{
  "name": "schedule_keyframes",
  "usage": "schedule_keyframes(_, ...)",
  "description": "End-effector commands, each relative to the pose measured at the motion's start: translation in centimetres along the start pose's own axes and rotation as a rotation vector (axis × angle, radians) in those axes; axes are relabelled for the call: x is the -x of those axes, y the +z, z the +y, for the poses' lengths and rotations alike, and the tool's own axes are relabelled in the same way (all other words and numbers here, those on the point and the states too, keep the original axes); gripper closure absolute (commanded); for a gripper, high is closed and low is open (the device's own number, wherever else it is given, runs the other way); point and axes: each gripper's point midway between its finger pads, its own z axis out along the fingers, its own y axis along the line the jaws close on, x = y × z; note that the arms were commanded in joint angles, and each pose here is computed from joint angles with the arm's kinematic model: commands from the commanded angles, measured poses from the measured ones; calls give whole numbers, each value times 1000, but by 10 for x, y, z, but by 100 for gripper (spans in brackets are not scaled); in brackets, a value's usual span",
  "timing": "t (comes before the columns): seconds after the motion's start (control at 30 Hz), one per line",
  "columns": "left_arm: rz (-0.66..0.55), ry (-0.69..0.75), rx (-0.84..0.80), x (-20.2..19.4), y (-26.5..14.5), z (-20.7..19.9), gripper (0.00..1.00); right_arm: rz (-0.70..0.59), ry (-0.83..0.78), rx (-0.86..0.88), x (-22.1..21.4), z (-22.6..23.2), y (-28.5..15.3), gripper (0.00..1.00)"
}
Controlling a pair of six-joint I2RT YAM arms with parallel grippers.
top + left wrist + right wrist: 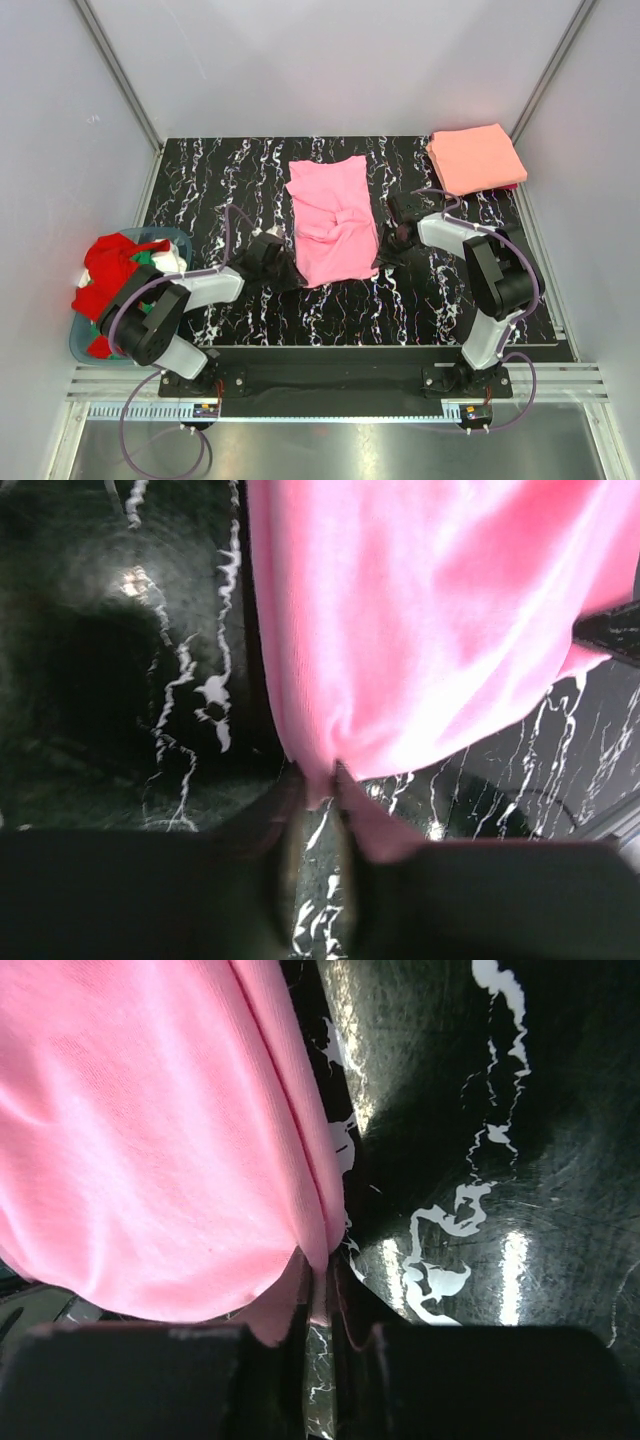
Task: Fold and stack the t-shirts
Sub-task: Fold the tshirt
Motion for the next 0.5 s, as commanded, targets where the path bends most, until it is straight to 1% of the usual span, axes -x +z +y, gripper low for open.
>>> schedule_keyframes(0.0,-20,19,-27,4,6,-15,99,8,9,24,-5,1,6,91)
schedule_keyframes(0.07,-18,37,-5,3,1,-20,100,14,13,27,-9,0,4,98)
schedule_keyframes(0.1,-20,43,5,2,-2,-22,100,5,14,30,-10,0,-3,100)
schedule_keyframes(0.23,-20,43,34,-9,-22,-26,100,-12,52,13,-25,-6,-20,100)
schedule_keyframes(0.37,-16,79,61,-33,-57,-29,100,3,53,-14,-64,-11,-34,100)
schedule_keyframes(0.4,-17,72,70,-37,-63,-29,100,6,17,-1,-80,-3,-43,100)
schedule_keyframes(0.43,-29,73,48,-39,-75,-34,100,4,35,-8,-88,-1,-45,100)
schedule_keyframes(0.47,-9,88,73,-49,-82,-28,100,17,26,-17,-103,-3,-46,100)
